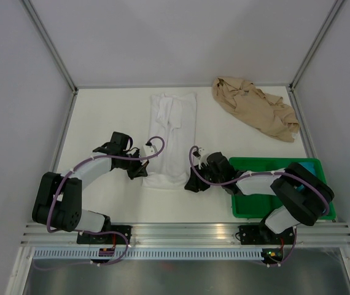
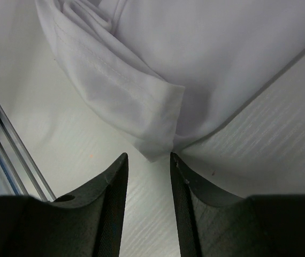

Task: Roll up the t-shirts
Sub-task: Roll the tshirt

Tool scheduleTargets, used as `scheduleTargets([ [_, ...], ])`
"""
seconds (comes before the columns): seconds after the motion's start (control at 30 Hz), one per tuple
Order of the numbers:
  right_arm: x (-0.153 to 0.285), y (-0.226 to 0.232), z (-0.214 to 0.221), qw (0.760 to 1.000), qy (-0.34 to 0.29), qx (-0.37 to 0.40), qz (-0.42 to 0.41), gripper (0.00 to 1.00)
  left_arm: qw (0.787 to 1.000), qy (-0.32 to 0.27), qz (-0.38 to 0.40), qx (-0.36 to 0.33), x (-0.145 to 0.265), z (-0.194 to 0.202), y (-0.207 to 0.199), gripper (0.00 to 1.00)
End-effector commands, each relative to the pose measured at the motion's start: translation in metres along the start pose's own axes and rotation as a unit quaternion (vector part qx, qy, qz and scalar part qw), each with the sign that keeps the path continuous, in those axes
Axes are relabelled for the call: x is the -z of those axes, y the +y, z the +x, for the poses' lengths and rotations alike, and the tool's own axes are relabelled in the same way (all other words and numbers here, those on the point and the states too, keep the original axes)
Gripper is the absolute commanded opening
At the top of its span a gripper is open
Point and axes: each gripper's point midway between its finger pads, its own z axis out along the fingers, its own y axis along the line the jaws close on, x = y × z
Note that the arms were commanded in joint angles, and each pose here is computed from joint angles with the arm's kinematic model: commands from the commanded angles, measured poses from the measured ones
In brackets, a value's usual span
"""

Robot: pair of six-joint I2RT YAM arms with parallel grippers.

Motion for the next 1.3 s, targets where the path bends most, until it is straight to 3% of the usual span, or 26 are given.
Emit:
scheduleTargets([
  [0.0, -0.010, -0.002, -0.009, 1.000, -0.010, -0.003, 0.010, 0.44, 1.000, -0.020, -0.006, 0.001, 0.004, -0.009, 0.000, 0.02],
  [0.17, -0.016, 0.004, -0.011, 1.000, -0.009, 0.003, -0.002, 0.37, 1.000, -0.019, -0.006, 0.001, 0.004, -0.009, 0.000, 0.02],
  [0.2, -0.016, 0.004, -0.011, 1.000, -0.009, 0.005, -0.003, 0.32, 1.000, -0.021, -0.006, 0.000, 0.004, -0.010, 0.001, 0.02],
  [0.23, -0.014, 0.007, -0.010, 1.000, -0.010, 0.005, -0.006, 0.19, 1.000, -0.020, -0.005, 0.001, 0.003, -0.009, 0.000, 0.02],
  [0.33, -0.007, 0.009, -0.006, 1.000, -0.004, 0.009, -0.009, 0.05, 1.000, -0.019, -0.006, 0.003, 0.003, -0.009, 0.001, 0.02],
  [0.4, -0.001, 0.008, 0.002, 1.000, 0.015, 0.014, -0.005, 0.01, 1.000, -0.017, -0.009, 0.003, 0.004, -0.008, 0.002, 0.02],
  [0.63, 0.005, 0.013, 0.033, 0.996, 0.088, 0.006, -0.033, 0.00, 1.000, -0.017, -0.008, 0.003, 0.003, -0.008, 0.001, 0.02],
  [0.8, 0.007, 0.010, 0.044, 0.994, 0.106, -0.014, -0.036, 0.01, 1.000, -0.014, -0.001, 0.010, 0.004, -0.005, -0.004, 0.02],
  [0.83, 0.007, 0.009, 0.043, 0.994, 0.103, -0.015, -0.033, 0.02, 1.000, -0.013, 0.001, 0.014, 0.004, -0.003, -0.006, 0.02],
  [1.0, 0.009, 0.007, 0.021, 0.997, 0.073, -0.011, -0.023, 0.30, 1.000, -0.014, 0.009, 0.023, 0.003, -0.003, -0.010, 0.02],
  [1.1, 0.017, 0.006, 0.012, 0.998, 0.066, 0.008, -0.012, 0.36, 1.000, -0.012, 0.007, 0.023, 0.003, -0.002, -0.010, 0.02],
  [1.17, 0.024, 0.002, 0.011, 0.998, 0.067, 0.014, 0.005, 0.36, 1.000, -0.012, 0.007, 0.023, 0.003, -0.002, -0.010, 0.02],
  [1.27, 0.034, 0.006, 0.001, 0.998, 0.051, 0.029, 0.009, 0.27, 1.000, -0.012, 0.006, 0.025, 0.003, -0.002, -0.010, 0.02],
])
